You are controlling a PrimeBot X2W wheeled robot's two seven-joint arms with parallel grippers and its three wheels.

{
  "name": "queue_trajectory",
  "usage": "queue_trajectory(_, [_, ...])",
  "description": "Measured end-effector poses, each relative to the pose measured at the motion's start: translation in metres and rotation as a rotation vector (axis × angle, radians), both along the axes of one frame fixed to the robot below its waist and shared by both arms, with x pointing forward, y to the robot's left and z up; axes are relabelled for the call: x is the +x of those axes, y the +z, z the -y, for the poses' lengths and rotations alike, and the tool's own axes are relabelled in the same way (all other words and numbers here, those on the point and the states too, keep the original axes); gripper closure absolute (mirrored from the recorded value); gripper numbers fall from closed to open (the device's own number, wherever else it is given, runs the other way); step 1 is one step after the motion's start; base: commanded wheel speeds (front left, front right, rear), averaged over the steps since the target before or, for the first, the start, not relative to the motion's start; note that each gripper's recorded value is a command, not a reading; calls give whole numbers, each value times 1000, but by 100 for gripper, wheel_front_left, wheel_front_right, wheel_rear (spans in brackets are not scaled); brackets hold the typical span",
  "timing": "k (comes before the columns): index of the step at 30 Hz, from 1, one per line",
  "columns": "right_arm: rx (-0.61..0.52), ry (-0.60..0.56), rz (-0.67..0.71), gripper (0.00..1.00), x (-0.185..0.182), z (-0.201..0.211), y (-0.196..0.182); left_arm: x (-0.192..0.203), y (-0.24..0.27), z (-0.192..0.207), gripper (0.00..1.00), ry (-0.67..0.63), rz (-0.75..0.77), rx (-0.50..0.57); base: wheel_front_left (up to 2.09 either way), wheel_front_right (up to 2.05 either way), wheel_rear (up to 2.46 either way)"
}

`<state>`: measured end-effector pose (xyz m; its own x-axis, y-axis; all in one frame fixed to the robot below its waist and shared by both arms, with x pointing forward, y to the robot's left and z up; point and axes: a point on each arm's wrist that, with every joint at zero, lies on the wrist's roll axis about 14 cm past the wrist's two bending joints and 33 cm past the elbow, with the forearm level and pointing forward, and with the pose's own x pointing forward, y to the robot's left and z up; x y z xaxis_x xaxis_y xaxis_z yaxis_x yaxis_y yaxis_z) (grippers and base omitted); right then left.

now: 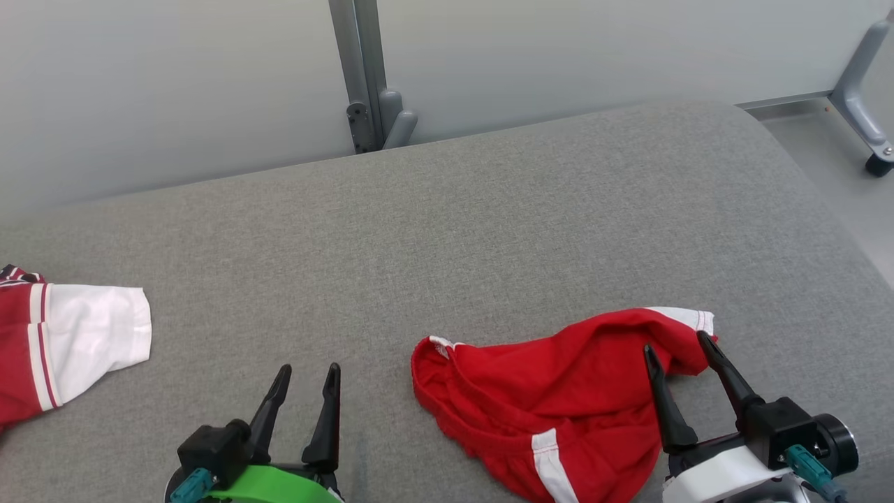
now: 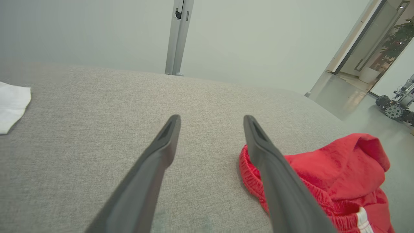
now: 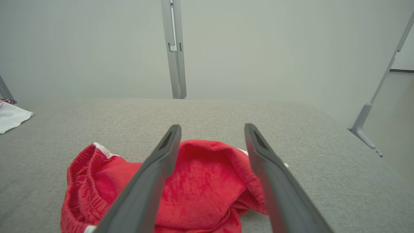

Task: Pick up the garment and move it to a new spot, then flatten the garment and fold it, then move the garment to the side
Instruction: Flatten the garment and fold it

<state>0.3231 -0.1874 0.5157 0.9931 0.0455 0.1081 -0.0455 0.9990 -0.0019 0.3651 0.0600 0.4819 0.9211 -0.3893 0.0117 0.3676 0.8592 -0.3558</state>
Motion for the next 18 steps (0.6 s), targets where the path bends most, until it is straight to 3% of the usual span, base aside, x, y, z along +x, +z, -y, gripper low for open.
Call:
queue_trajectory(9, [-1,-28,3,0,-3,8,1,-10,-19,7,0,-13,-60,13,0,0,0])
queue_trajectory(14, [-3,-37,-4,0,-2,11,0,1,-13,60,0,-170,-139,-38,0,0,0])
queue_trajectory(18, [-1,-59,-13,0,-2,17,-3,-8,-32,95,0,-270,-295,-21,0,0,0])
